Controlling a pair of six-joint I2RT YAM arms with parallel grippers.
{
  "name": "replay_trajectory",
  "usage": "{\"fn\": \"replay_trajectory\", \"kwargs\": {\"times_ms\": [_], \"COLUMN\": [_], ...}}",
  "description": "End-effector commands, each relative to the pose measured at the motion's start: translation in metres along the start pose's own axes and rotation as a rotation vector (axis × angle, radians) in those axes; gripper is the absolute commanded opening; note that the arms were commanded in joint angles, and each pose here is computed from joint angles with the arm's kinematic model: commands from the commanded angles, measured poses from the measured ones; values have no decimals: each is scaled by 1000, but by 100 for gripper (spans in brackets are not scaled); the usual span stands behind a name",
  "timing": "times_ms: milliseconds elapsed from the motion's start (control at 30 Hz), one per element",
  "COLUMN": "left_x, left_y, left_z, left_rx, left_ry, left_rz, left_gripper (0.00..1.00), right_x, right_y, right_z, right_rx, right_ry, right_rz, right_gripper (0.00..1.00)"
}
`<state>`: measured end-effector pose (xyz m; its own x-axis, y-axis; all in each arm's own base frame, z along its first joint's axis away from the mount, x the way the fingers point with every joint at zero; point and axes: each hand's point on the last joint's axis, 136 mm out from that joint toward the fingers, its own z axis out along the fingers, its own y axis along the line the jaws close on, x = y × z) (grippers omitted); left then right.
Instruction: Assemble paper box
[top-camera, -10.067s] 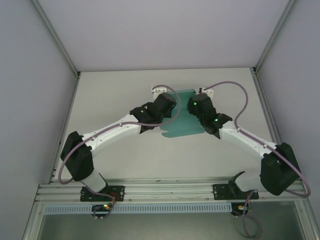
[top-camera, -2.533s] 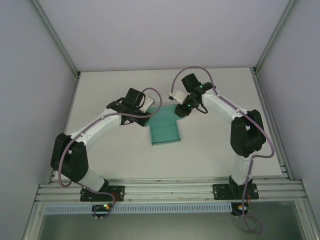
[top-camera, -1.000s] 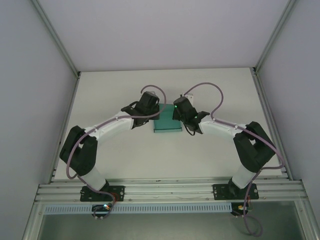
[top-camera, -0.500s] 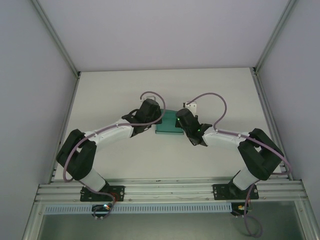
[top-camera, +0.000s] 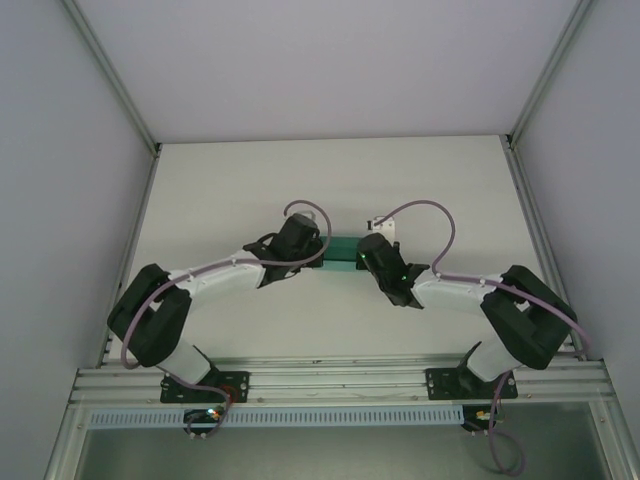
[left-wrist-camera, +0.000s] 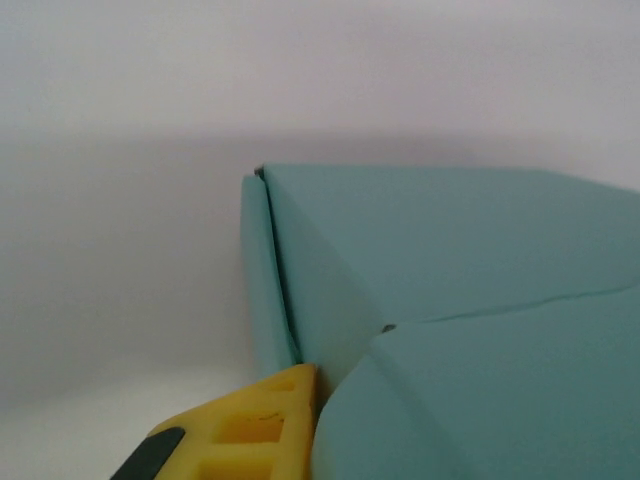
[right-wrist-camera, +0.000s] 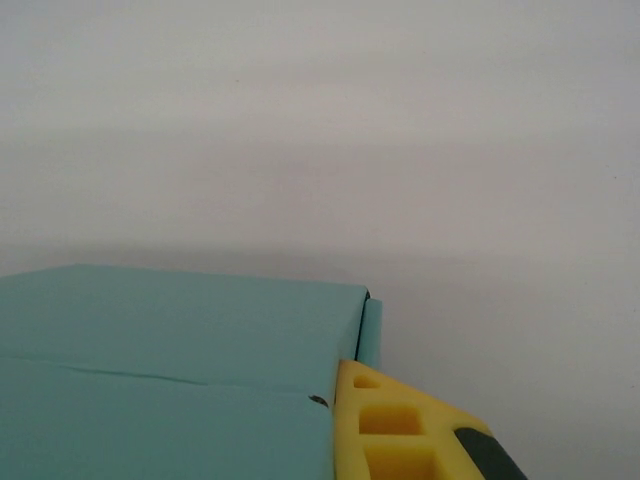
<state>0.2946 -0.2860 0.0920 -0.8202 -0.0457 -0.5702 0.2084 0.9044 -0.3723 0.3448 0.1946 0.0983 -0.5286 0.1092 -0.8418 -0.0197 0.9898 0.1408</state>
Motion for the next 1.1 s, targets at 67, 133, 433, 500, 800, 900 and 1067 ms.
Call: {"fn": "replay_trajectory", "kwargs": {"times_ms": [67,133,433,500,800,900,1067], "left_x": [34,30,10,5,-32,-33,-12], "left_y": [7,-1,-26,-23,8,30,46], "left_z": [-7,-13,-60,-72,-103,-92,-61], "left_rx": [-27,-12,52,38,27,5,5], "left_ry": [113,103,76,58,-60,-46,31], "left_rz": [66,96,133,125,-78,-180,-269], "left_gripper": [22,31,86,100,100,100,100], "right_x": [24,21,36,40,43,43,49], "right_y": [9,11,8,6,5,9,15], "right_z": [-11,-13,-17,-18,-24,-26,-27], "right_rx": [-61,-59,-38,-34,-42,-54,-73], "right_ry": [64,54,60,58,35,24,19], "right_rz": [-57,-72,-131,-137,-164,-169,-184], "right_gripper": [0,0,0,0,0,1,4]}}
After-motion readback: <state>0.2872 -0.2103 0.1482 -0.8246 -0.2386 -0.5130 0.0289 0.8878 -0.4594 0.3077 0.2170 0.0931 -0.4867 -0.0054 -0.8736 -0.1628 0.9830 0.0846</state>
